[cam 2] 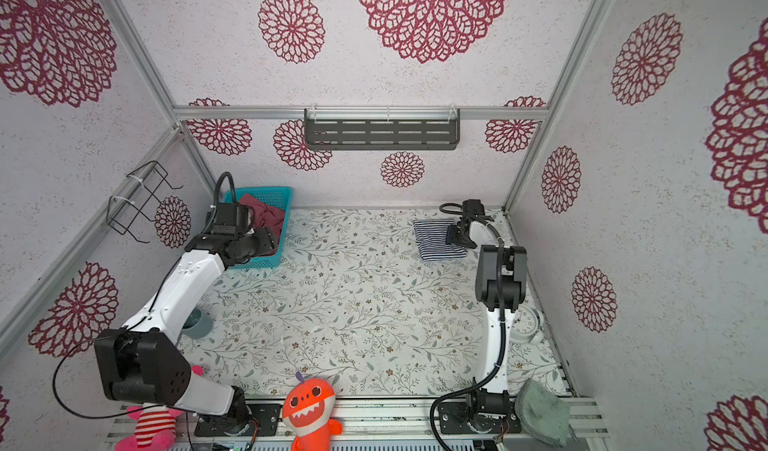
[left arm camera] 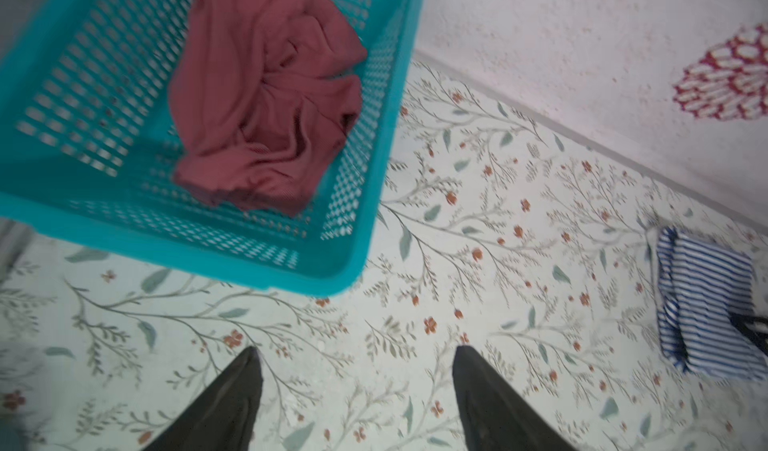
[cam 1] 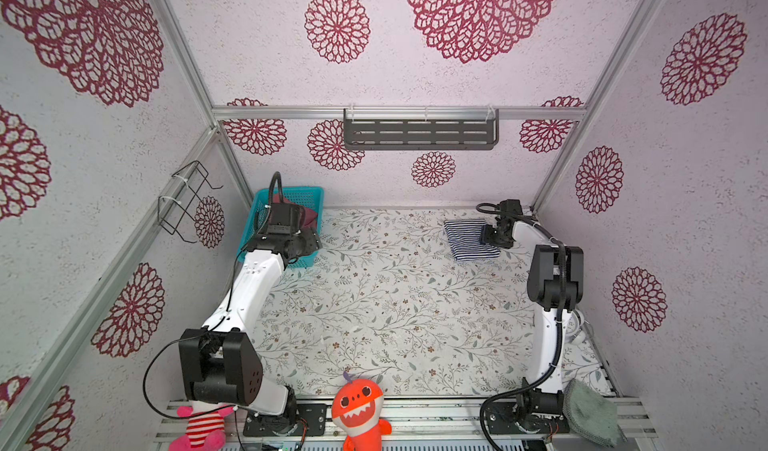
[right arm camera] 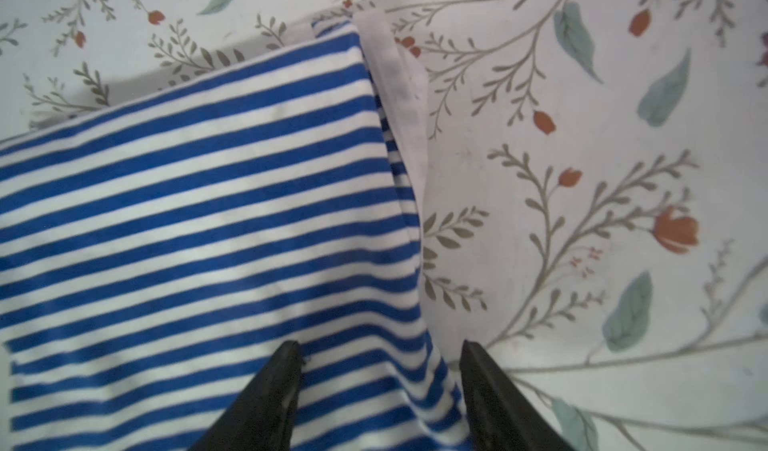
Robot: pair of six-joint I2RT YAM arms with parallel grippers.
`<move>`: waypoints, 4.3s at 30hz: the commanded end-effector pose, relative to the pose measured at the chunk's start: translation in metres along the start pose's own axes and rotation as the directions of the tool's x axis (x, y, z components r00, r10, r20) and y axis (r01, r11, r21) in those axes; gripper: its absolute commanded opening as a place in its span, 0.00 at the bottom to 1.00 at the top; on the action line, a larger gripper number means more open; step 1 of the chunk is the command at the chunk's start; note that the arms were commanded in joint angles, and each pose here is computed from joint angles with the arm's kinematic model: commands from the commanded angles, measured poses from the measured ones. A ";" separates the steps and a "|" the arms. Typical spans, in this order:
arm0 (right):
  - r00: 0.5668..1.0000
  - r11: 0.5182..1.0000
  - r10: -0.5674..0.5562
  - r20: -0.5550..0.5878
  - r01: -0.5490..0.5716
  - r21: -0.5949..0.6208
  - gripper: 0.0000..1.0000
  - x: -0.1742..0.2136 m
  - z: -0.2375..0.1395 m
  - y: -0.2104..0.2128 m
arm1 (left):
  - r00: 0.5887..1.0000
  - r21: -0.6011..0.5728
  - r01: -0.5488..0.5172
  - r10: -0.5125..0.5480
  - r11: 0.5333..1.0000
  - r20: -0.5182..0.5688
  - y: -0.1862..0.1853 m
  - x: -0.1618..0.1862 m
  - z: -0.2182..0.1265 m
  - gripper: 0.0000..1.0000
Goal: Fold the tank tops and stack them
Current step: 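Set the bundle down with the right gripper while the left moves to the basket, then grasp the maroon tank top in the teal basket with the left gripper, then lift the maroon tank top out and drop it on the table center, then grasp the maroon tank top with both grippers and lift it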
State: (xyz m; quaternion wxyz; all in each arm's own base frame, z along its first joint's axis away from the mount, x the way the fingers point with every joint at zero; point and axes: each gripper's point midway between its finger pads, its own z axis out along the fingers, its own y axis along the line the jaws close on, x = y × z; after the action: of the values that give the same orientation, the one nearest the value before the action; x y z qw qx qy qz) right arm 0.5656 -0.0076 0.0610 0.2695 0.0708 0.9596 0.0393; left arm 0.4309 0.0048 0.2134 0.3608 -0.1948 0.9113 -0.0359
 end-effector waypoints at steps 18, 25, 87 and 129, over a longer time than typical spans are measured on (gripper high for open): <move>0.972 0.987 -0.031 0.231 0.066 -0.147 0.78 0.094 -0.157 0.056 | 0.978 -0.243 0.068 -0.112 0.968 -0.174 0.116 -0.053 0.199 0.79; 0.970 0.991 -0.039 0.239 0.068 -0.111 0.96 0.134 -0.188 0.043 | 0.957 -0.186 0.122 -0.165 0.975 -0.240 0.121 -0.039 0.238 0.74; 0.989 0.990 0.024 0.148 -0.003 -0.142 0.62 0.175 -0.197 0.032 | 0.958 0.593 -0.188 0.280 0.783 -0.066 -0.212 0.077 -0.038 0.34; 0.980 0.856 -0.185 -0.069 0.126 -0.502 0.66 0.250 -0.101 0.305 | 0.894 0.125 0.233 -0.162 0.964 -0.418 -0.054 0.291 0.045 0.59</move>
State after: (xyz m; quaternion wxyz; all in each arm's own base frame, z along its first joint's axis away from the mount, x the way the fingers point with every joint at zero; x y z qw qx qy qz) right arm 0.3259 0.3252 0.0493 0.2138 -0.0921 0.9347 0.2686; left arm 0.2890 -0.1575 0.0249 0.1878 -0.2234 0.9350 -0.2017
